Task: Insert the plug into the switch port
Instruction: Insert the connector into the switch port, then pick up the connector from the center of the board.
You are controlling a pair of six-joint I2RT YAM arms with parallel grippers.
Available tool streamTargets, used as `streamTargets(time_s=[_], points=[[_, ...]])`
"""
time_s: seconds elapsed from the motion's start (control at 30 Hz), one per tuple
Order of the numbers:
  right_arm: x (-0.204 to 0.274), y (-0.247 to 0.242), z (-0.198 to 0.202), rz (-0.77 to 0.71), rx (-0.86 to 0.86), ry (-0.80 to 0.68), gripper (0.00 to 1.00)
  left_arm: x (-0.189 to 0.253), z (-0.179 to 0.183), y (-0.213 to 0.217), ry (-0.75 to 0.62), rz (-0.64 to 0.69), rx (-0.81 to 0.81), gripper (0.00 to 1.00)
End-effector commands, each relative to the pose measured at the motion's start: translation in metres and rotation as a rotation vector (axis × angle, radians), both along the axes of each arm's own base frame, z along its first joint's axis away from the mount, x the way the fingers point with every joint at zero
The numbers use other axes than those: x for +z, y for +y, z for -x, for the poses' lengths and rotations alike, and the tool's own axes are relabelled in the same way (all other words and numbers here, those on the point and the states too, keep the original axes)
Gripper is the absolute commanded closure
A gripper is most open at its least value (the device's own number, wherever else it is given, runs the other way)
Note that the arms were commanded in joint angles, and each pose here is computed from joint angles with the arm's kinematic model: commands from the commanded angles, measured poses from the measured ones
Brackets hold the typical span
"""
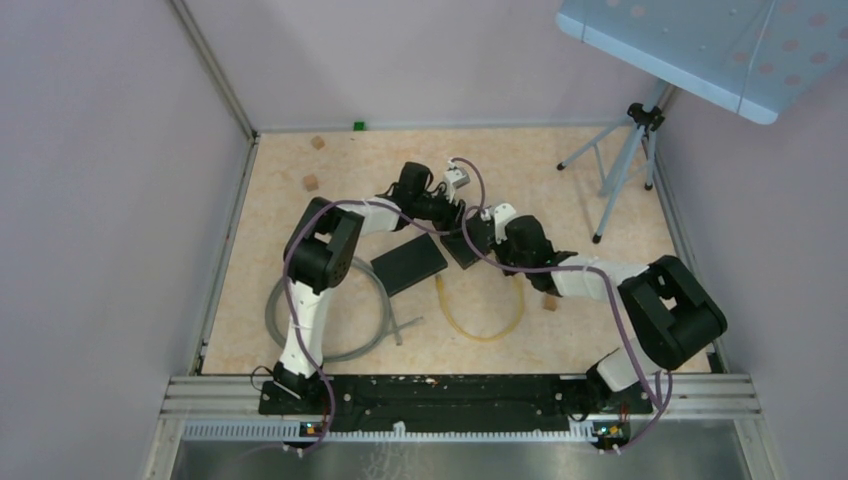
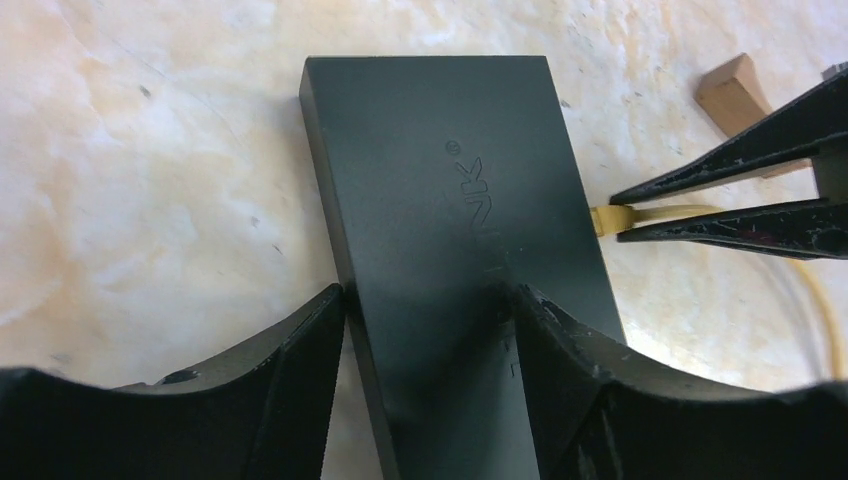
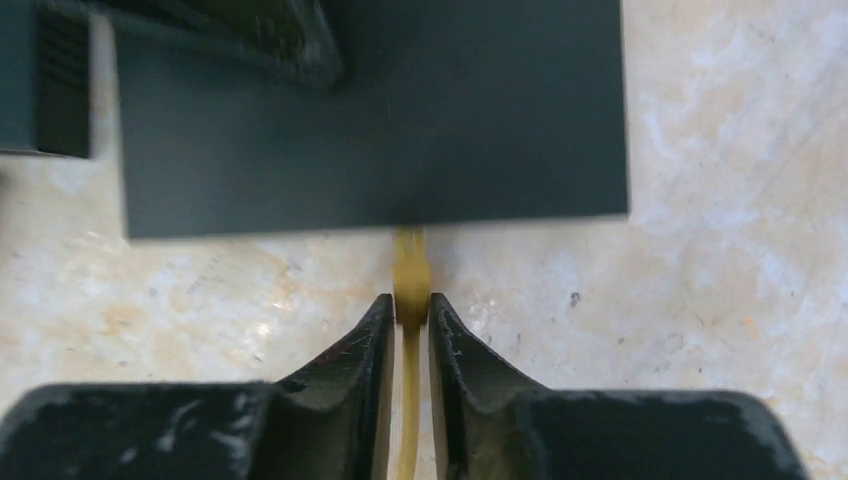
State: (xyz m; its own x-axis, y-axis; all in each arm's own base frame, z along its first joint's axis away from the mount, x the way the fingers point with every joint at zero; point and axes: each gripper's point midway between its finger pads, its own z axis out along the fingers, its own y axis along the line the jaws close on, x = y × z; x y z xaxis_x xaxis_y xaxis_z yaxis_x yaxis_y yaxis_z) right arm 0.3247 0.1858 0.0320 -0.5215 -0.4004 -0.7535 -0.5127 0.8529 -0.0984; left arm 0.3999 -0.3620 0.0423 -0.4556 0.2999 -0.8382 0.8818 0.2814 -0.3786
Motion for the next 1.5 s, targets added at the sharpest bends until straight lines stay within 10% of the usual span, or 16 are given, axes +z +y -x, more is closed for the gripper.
streamTargets(time_s=[0.0,0.17,0.5,0.97,1.27,1.47], points=[[0.063,0.030,-0.018,-0.186,0.049,-0.174,0.78,0.022,0.043,-0.005,0.156,-0.016,-0.042,0.31],[0.069,0.015,-0.008,-0.201,-0.028,-0.161,0.50,0.071,0.007,0.008,0.098,0.023,0.133,0.21],[0.102,0.058,0.043,-0.372,-0.070,-0.088,0.40,0.132,0.015,0.099,0.053,-0.060,0.568,0.01],[0.018,0.142,0.074,-0.445,-0.226,0.186,0.46,0.159,0.158,0.203,0.050,-0.041,0.800,0.01],[0.005,0.145,0.095,-0.414,-0.211,0.234,0.70,0.179,0.193,0.215,0.037,-0.023,0.788,0.01],[0.003,0.137,0.112,-0.384,-0.173,0.270,0.64,0.183,0.201,0.209,0.064,-0.006,0.741,0.01]])
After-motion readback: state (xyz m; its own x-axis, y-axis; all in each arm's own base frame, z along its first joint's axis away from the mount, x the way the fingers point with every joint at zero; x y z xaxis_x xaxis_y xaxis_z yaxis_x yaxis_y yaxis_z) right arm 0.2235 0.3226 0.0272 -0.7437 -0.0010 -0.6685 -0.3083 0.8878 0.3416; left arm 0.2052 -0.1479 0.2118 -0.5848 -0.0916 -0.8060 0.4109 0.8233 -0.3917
